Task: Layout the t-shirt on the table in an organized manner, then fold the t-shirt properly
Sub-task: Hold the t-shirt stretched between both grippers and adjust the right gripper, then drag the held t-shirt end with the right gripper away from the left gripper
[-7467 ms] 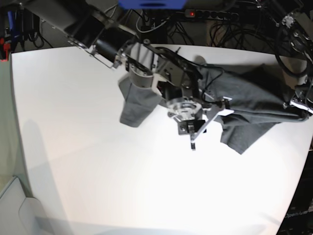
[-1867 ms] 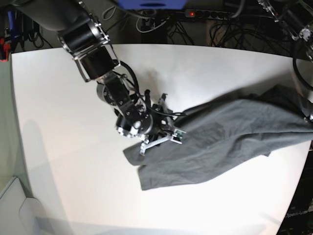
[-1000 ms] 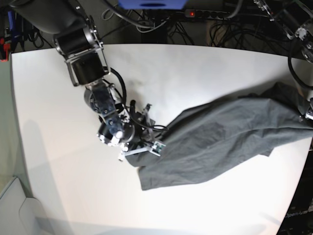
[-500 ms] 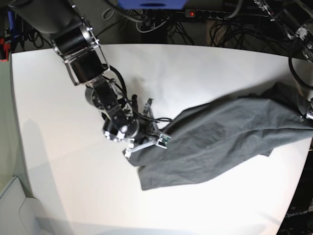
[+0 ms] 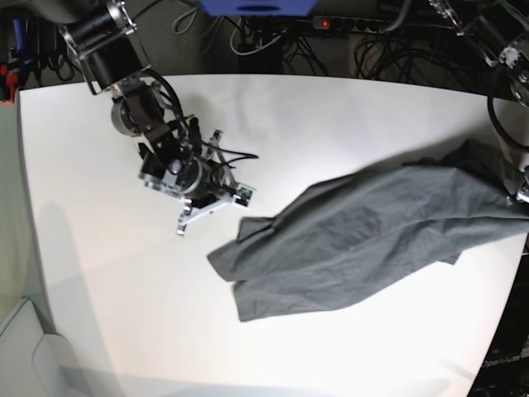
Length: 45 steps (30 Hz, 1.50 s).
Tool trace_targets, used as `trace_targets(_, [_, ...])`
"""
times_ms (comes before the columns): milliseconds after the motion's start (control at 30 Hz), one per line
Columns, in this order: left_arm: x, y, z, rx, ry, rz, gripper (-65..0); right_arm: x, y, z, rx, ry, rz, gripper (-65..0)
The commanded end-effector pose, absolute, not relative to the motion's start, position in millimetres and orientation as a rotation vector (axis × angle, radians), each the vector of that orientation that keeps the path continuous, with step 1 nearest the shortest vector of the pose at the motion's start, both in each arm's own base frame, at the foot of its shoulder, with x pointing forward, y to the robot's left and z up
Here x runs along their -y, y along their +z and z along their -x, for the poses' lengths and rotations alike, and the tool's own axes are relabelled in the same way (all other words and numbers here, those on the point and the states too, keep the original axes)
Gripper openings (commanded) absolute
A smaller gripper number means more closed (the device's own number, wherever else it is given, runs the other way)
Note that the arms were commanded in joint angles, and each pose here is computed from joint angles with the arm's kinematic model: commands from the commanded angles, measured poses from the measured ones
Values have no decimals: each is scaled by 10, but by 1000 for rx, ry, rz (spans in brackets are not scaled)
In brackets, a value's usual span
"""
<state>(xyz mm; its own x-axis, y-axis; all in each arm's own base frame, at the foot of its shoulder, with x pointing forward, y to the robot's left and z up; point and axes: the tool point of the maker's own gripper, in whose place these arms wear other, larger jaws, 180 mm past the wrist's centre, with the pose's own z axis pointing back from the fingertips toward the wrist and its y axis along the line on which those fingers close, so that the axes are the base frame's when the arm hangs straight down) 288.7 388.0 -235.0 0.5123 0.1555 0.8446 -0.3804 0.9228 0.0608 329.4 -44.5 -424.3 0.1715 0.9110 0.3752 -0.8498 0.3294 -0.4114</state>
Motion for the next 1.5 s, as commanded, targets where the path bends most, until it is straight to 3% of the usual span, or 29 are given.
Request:
trace_targets(0, [-3921,-2145,-2953,1049,312,-274,-648,425,-4115,-3390,656,1253,131,-585])
trace_targets(233, [-3929,-2142,-2956,1049,311,-275,-648,347,-3739,-3762,750,1158,153,-575])
trace_targets(400, [-3919,-2144,-2941,1047,307,-278,-648,141,-3534,-4069,779,1151,155,-477])
trace_targets(467, [-3916,-2149,-2941,1047,307,-277,-648,65,-3550,-4154,770,1148,136,-467])
trace_targets(533, [-3920,-2152,-2935,1046,309,-277,-648,1,-3618,-4223,739,1148,116,-502])
trace_targets(667, [-3924,-2153,-2929,1046,312,-277,-648,-200,-3864,-4207,717,1151,4,-647])
trace_targets(900, [-3937,-2209,-2878,1026,312,-284,-648,-319,-4150,-4083,718,1145,-123,-650])
trace_targets(1100, [-3940,-2219,-2873,1022,313,-285,-648,-290,-4323,-3952,671,1150,-136,-650])
trace_targets(1300, [-3976,-2199,-2887,1024,314,-291,-648,103,-4763,-3577,538,1198,-49,-650])
trace_targets(1467, [-3959,-2130,-2927,1044,307,-293,-648,217,-4687,-3307,588,1263,43,-650])
